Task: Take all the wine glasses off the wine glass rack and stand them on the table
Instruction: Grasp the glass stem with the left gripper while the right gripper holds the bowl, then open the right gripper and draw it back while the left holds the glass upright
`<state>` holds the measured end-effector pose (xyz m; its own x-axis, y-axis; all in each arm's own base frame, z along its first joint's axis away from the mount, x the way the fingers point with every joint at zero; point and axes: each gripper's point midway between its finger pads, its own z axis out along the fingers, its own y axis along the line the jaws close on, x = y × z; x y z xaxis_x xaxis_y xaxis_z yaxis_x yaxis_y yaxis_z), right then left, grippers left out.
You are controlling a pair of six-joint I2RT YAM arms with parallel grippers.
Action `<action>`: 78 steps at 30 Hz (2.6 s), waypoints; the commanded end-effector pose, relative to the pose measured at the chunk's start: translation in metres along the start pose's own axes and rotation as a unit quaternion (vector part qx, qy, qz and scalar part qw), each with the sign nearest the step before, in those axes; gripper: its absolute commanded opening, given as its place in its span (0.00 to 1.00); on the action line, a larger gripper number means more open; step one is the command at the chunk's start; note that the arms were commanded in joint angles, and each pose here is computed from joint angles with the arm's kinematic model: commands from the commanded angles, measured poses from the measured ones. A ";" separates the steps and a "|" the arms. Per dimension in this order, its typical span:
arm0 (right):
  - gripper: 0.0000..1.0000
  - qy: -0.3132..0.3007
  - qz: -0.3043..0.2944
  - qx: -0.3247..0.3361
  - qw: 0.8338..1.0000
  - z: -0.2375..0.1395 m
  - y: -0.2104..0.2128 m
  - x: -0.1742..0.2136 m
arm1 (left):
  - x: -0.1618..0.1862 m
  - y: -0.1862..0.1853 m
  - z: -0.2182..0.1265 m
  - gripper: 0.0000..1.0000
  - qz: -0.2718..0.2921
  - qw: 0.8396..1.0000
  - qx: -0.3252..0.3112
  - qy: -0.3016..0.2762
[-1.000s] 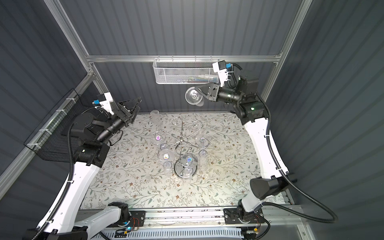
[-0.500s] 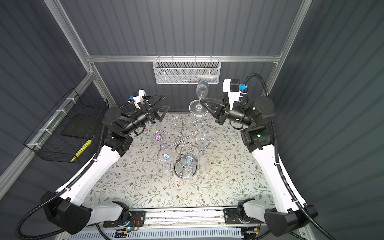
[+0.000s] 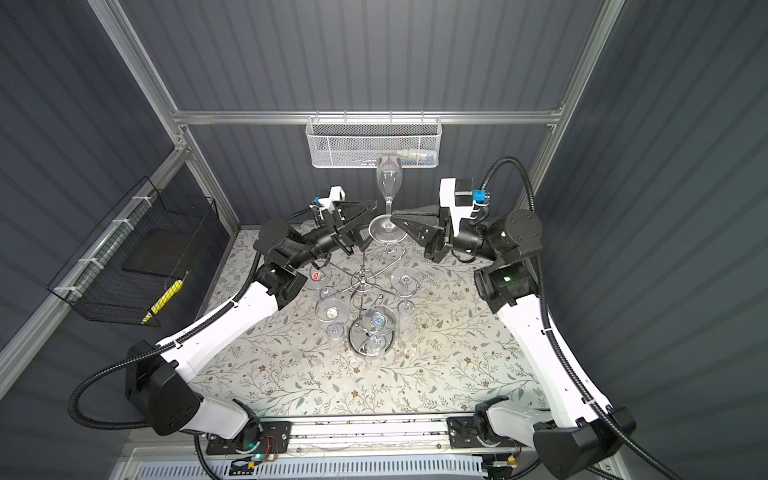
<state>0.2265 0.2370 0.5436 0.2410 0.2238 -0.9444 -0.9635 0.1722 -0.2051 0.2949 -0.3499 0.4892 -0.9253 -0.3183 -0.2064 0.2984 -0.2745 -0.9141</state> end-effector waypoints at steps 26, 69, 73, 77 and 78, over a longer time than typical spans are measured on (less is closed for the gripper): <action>0.00 -0.004 -0.064 0.005 0.998 0.000 0.016 -0.013 | 0.031 -0.043 0.012 0.57 0.010 0.995 0.097 0.037; 0.99 0.017 -0.050 0.115 0.992 -0.012 0.009 0.005 | 0.031 -0.055 0.004 0.00 0.025 0.989 0.148 0.021; 0.99 -0.027 -0.046 0.189 0.980 -0.034 0.009 -0.029 | 0.037 -0.067 0.011 0.00 0.099 0.986 0.123 0.045; 0.99 -0.098 -0.052 0.273 0.956 -0.067 0.010 -0.063 | 0.044 -0.087 0.023 0.00 0.233 0.967 0.065 0.080; 0.99 -0.116 -0.045 0.309 0.943 -0.079 0.005 -0.070 | 0.043 -0.089 0.023 0.00 0.268 0.959 0.045 0.083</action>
<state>0.1927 0.1837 0.5633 0.3663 0.2604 -0.8933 -0.8002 0.5782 -0.1595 0.2591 -0.3696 0.5427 -0.8398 -0.2939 -0.4565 0.5346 -0.3014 -0.7895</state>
